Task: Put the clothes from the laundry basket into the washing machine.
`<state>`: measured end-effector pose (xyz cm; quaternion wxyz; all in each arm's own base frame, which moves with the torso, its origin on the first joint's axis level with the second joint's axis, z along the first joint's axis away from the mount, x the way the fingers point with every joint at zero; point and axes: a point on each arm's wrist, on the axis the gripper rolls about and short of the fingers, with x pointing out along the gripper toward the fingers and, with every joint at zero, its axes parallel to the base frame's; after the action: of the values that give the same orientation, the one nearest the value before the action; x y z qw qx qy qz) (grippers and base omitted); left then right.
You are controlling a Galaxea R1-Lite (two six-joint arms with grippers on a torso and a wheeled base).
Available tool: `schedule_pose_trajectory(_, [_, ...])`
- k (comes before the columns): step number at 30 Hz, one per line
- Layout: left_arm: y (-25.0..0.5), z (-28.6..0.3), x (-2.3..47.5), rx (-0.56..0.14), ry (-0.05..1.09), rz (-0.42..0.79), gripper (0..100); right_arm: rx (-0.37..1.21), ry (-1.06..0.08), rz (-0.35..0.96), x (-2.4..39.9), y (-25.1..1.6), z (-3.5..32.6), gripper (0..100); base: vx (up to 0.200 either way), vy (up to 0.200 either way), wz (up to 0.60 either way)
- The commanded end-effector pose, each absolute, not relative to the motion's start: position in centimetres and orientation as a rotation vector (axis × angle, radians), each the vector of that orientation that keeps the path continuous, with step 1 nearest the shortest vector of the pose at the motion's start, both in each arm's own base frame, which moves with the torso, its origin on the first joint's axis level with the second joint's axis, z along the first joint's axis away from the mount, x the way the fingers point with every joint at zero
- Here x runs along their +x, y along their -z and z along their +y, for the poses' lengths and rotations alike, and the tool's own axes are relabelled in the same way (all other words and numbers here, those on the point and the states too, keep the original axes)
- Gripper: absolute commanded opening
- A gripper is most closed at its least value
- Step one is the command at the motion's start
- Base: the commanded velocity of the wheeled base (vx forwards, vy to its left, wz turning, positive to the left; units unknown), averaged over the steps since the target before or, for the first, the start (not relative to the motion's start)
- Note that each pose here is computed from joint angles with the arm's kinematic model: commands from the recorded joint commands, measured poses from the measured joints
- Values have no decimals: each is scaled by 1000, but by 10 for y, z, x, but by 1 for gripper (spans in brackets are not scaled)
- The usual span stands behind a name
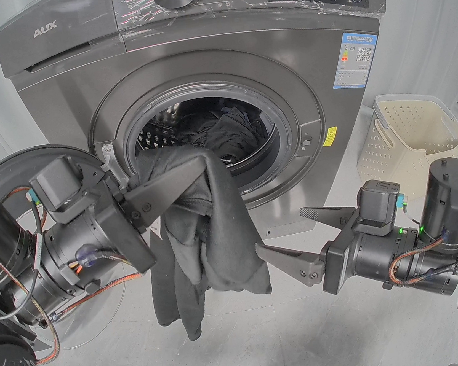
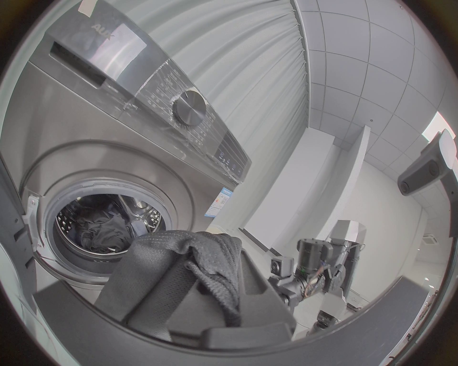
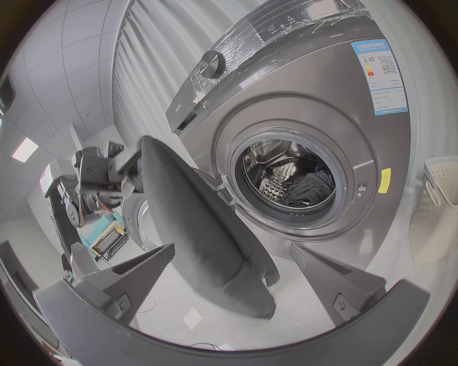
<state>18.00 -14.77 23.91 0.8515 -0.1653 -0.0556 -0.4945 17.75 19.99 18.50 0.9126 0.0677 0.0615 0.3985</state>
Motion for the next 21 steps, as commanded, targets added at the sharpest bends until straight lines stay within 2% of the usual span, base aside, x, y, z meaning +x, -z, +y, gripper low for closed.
schedule_pose_trajectory(1, [-245,-148,180,-356,1024,-142,0,127,-814,136,178,-181,197,100,0,0,0])
schedule_pose_trajectory(8, [-248,-149,185,-361,999,-154,0,114,-829,112,177,-184,199,100,0,0,0])
schedule_pose_trajectory(11, [-249,-150,187,-362,990,-156,0,136,-863,56,173,-190,205,100,0,0,0])
schedule_pose_trajectory(17, [-248,-156,196,-363,982,-153,0,95,-874,67,183,-176,215,100,0,0,0])
schedule_pose_trajectory(21, [-247,-162,205,-362,974,-152,0,95,-895,47,184,-177,224,100,0,0,0])
